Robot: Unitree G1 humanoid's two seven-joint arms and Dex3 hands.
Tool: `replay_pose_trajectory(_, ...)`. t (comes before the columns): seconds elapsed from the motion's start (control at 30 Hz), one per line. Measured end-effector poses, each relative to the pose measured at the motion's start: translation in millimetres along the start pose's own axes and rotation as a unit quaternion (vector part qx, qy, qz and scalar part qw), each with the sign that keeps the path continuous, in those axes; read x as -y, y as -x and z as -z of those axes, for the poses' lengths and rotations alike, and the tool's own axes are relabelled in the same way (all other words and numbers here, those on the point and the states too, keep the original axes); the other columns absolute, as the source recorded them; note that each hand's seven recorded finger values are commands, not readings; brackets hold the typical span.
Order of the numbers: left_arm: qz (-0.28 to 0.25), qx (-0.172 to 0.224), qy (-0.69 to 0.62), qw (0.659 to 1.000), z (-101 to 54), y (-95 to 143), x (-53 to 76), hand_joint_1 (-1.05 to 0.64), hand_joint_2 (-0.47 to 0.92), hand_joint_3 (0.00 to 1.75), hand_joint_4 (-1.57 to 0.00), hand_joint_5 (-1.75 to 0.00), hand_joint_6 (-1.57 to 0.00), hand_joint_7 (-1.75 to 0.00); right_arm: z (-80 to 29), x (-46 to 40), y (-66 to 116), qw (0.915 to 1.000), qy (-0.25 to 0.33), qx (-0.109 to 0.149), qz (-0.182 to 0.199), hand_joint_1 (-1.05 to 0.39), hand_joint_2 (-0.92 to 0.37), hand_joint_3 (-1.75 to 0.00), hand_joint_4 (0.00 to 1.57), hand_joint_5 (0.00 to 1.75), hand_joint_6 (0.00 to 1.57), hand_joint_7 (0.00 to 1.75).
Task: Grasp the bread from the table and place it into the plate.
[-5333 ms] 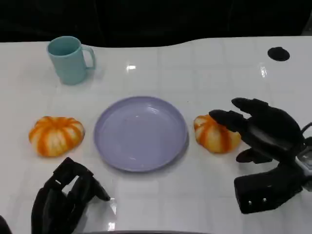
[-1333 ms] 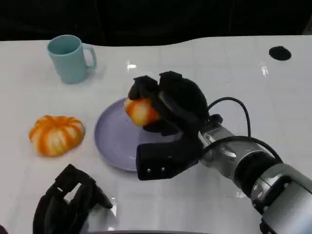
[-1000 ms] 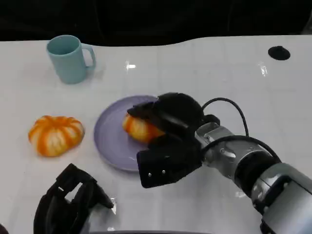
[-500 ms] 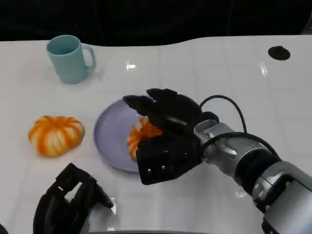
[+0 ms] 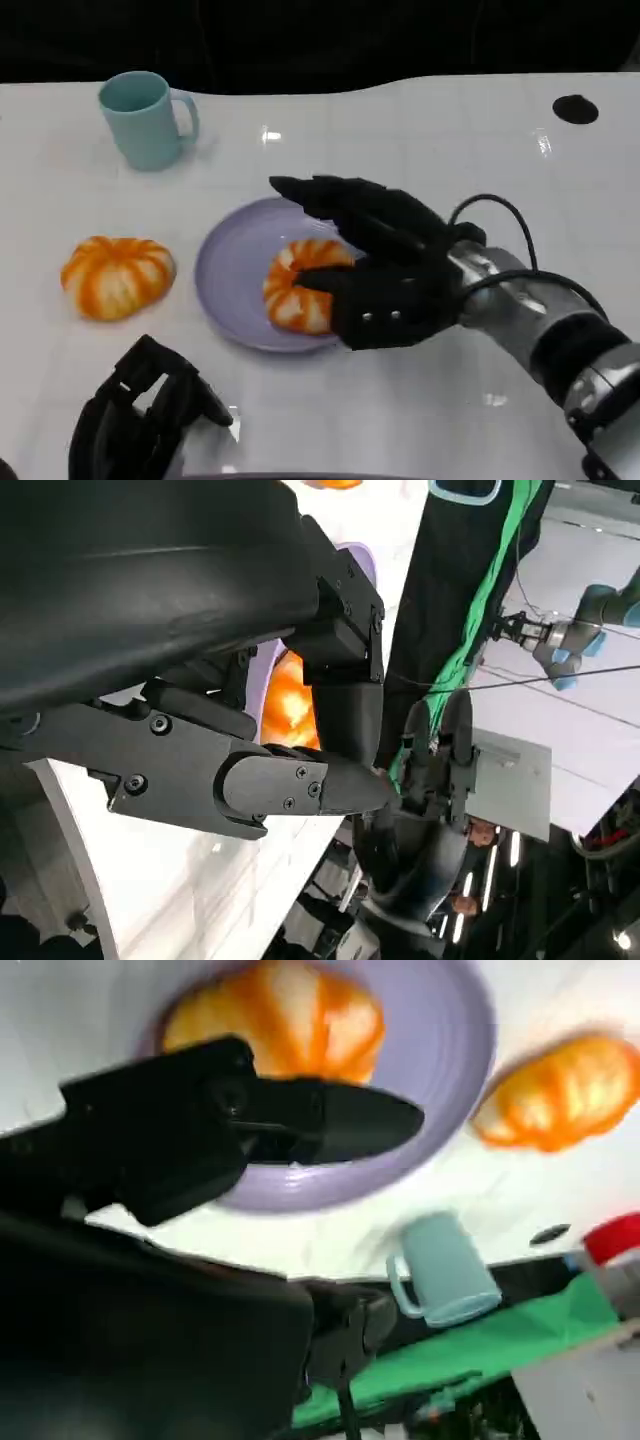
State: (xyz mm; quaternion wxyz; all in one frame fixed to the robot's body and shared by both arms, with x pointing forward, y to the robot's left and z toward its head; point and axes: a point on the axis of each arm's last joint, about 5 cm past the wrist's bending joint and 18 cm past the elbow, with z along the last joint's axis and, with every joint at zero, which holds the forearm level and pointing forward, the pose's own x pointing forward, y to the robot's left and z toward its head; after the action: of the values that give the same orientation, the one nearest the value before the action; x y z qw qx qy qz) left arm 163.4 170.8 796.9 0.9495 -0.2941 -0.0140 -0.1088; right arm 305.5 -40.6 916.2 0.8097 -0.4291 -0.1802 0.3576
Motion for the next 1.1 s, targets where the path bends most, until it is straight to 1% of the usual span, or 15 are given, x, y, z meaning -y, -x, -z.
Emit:
replay_pose_trajectory(0.1, -0.001, -0.002, 0.001, 1.000, 0.8, 0.3, -0.2, -0.52, 0.92, 0.29, -0.61, -1.75, -0.50, -1.50, 6.2, -1.5, 9.7, 0.9983, -0.057, 0.010, 0.006, -0.85, -0.92, -0.55, 0.09, 0.04, 0.05, 0.02)
replay_pose_trajectory(0.17, 0.000, -0.002, 0.001, 1.000, 0.9, -0.1, 0.0, -0.52, 0.92, 0.29, -0.60, -1.75, -0.50, -1.50, 9.7, -1.9, 15.4, 0.9934, -0.114, 0.012, 0.011, -0.82, -0.92, -0.54, 0.13, 0.05, 0.06, 0.02)
replay_pose_trajectory(0.27, 0.001, -0.002, 0.000, 1.000, 0.8, -0.7, 0.4, -0.53, 0.92, 0.28, -0.61, -1.75, -0.50, -1.50, 15.3, -1.7, 25.1, 0.9803, -0.194, 0.024, 0.025, -0.75, -0.92, -0.53, 0.18, 0.08, 0.13, 0.05)
replay_pose_trajectory(0.37, 0.001, -0.002, 0.000, 1.000, 0.9, -1.1, 0.9, -0.53, 0.92, 0.27, -0.61, -1.75, -0.50, -1.51, 21.6, -2.3, 37.0, 0.9616, -0.268, 0.039, 0.043, -0.70, -0.92, -0.54, 0.26, 0.11, 0.22, 0.08)
replay_pose_trajectory(0.57, 0.003, -0.003, -0.002, 1.000, 1.2, -1.7, 1.7, -0.54, 0.92, 0.26, -0.62, -1.75, -0.50, -1.51, 38.0, -9.1, 69.6, 0.9350, -0.347, 0.047, 0.057, -0.62, -0.92, -0.51, 0.46, 0.21, 0.43, 0.17)
replay_pose_trajectory(0.6, 0.003, -0.003, -0.002, 1.000, 1.3, -1.7, 1.8, -0.54, 0.92, 0.26, -0.62, -1.75, -0.50, -1.52, 41.1, -10.3, 75.7, 0.9290, -0.362, 0.047, 0.060, -0.59, -0.92, -0.48, 0.47, 0.41, 0.50, 0.19)
replay_pose_trajectory(0.67, 0.003, -0.003, -0.002, 1.000, 1.2, -1.8, 1.8, -0.55, 0.92, 0.26, -0.62, -1.75, -0.50, -1.53, 48.4, -13.9, 87.3, 0.9083, -0.410, 0.049, 0.067, -0.57, -0.92, -0.45, 0.44, 0.71, 0.58, 0.23)
replay_pose_trajectory(0.7, 0.003, -0.003, -0.002, 1.000, 1.2, -2.0, 1.9, -0.55, 0.92, 0.26, -0.62, -1.75, -0.50, -1.53, 51.8, -16.5, 93.2, 0.8952, -0.437, 0.052, 0.071, -0.56, -0.92, -0.45, 0.44, 0.79, 0.60, 0.25)
replay_pose_trajectory(0.8, 0.004, -0.003, -0.003, 1.000, 1.0, -2.5, 1.9, -0.54, 0.92, 0.26, -0.62, -1.75, -0.49, -1.54, 58.7, -24.4, 108.6, 0.8664, -0.490, 0.053, 0.081, -0.54, -0.92, -0.44, 0.31, 1.22, 0.65, 0.36)
replay_pose_trajectory(0.83, 0.004, -0.003, -0.003, 1.000, 1.0, -2.6, 1.9, -0.54, 0.92, 0.26, -0.62, -1.75, -0.49, -1.54, 60.3, -27.0, 113.1, 0.8581, -0.504, 0.052, 0.083, -0.53, -0.92, -0.44, 0.28, 1.33, 0.62, 0.47)
replay_pose_trajectory(0.87, 0.004, -0.003, -0.003, 1.000, 0.9, -2.8, 1.9, -0.54, 0.92, 0.26, -0.62, -1.75, -0.48, -1.54, 61.6, -29.4, 117.5, 0.8487, -0.519, 0.052, 0.085, -0.53, -0.92, -0.43, 0.28, 1.43, 0.55, 0.71)
replay_pose_trajectory(0.9, 0.004, -0.002, -0.003, 1.000, 0.8, -2.9, 1.9, -0.54, 0.92, 0.26, -0.62, -1.75, -0.48, -1.54, 62.8, -31.4, 121.5, 0.8407, -0.532, 0.050, 0.087, -0.53, -0.92, -0.43, 0.28, 1.46, 0.53, 0.79)
replay_pose_trajectory(0.97, 0.004, -0.002, -0.003, 1.000, 0.7, -3.0, 1.8, -0.54, 0.92, 0.26, -0.62, -1.75, -0.48, -1.54, 64.5, -35.6, 129.7, 0.8249, -0.557, 0.040, 0.090, -0.50, -0.92, -0.46, 0.30, 1.59, 0.47, 1.08)
replay_pose_trajectory(1.03, 0.003, -0.002, -0.003, 1.000, 0.5, -2.9, 1.6, -0.55, 0.92, 0.25, -0.62, -1.75, -0.48, -1.54, 65.6, -40.5, 138.9, 0.8089, -0.579, 0.028, 0.095, -0.49, -0.92, -0.47, 0.31, 1.62, 0.45, 1.16)
replay_pose_trajectory(1.1, 0.003, -0.002, -0.004, 1.000, 0.3, -2.8, 1.3, -0.54, 0.92, 0.27, -0.60, -1.75, -0.48, -1.53, 66.0, -43.2, 145.9, 0.7991, -0.593, 0.018, 0.097, -0.51, -0.92, -0.44, 0.37, 1.72, 0.46, 1.27)
